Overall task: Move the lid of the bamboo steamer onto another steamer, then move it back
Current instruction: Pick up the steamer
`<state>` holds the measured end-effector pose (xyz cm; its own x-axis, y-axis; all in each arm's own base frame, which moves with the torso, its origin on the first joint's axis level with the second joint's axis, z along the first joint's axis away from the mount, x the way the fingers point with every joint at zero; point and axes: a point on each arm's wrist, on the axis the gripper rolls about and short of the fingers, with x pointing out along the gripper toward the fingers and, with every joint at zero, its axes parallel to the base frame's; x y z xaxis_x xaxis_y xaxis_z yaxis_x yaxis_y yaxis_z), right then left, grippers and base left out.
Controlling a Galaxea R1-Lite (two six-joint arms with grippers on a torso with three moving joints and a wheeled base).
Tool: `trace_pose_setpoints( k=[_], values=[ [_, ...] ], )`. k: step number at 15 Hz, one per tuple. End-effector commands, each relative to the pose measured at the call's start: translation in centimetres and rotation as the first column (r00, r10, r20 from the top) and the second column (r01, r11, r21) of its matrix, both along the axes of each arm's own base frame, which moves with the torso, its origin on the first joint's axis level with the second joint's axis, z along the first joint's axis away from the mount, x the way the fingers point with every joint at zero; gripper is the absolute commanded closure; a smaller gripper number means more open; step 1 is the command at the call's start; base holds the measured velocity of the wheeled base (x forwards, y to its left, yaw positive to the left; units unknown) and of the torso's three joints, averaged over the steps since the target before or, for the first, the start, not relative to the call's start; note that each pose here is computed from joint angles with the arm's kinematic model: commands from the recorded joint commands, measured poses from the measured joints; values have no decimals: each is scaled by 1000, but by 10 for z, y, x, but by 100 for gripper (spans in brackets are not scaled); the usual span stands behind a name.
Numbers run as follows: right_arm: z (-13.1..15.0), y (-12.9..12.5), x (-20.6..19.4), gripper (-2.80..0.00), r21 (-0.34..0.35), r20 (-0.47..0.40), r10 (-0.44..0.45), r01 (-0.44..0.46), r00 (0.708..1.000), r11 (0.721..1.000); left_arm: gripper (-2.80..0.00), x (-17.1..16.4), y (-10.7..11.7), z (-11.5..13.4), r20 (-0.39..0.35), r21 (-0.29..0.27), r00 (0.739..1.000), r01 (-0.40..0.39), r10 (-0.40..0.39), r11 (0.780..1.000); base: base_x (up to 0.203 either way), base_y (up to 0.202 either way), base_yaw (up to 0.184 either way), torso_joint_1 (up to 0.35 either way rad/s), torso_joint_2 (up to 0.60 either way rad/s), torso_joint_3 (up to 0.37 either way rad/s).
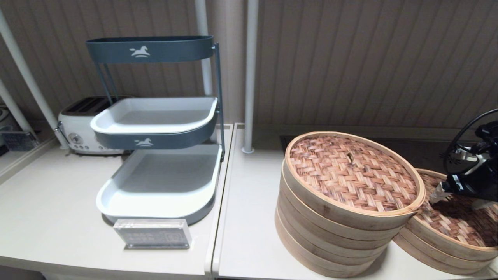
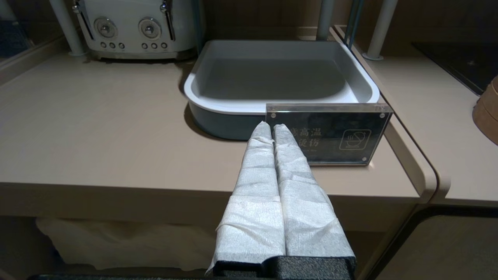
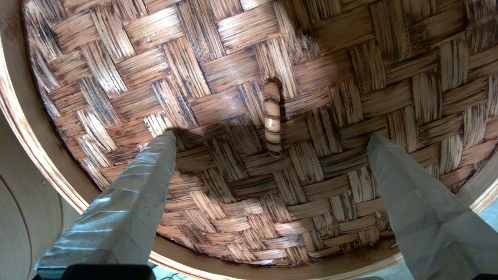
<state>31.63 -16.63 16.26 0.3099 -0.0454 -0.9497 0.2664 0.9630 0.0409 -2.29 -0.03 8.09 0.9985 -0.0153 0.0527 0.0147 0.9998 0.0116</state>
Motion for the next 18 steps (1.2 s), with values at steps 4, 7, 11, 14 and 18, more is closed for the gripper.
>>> trace_pose_setpoints(
  k=[4, 7, 11, 14, 18],
  values=[
    [-1, 0, 0, 0, 4, -6, 1, -1, 1000, 1000, 0, 2, 0, -8, -27, 0, 1000, 0, 0, 1000, 0, 0, 0, 0, 0, 0],
    [-2, -1, -1, 0, 6, -9, -2, 2, 1000, 1000, 0, 2, 0, -8, -27, 0, 1000, 0, 0, 1000, 0, 0, 0, 0, 0, 0],
    [-5, 0, -2, 0, 14, -21, 0, 0, 1000, 1000, 0, 2, 0, -8, -27, 0, 1000, 0, 0, 1000, 0, 0, 0, 0, 0, 0],
    [-6, 6, -2, 0, 14, -20, 14, -14, 1000, 1000, 0, 2, 0, -8, -27, 0, 1000, 0, 0, 1000, 0, 0, 0, 0, 0, 0],
    [-8, 5, -2, 0, 8, -6, 10, -10, 1000, 1000, 0, 2, 0, -8, -27, 0, 1000, 0, 0, 1000, 0, 0, 0, 0, 0, 0]
  ],
)
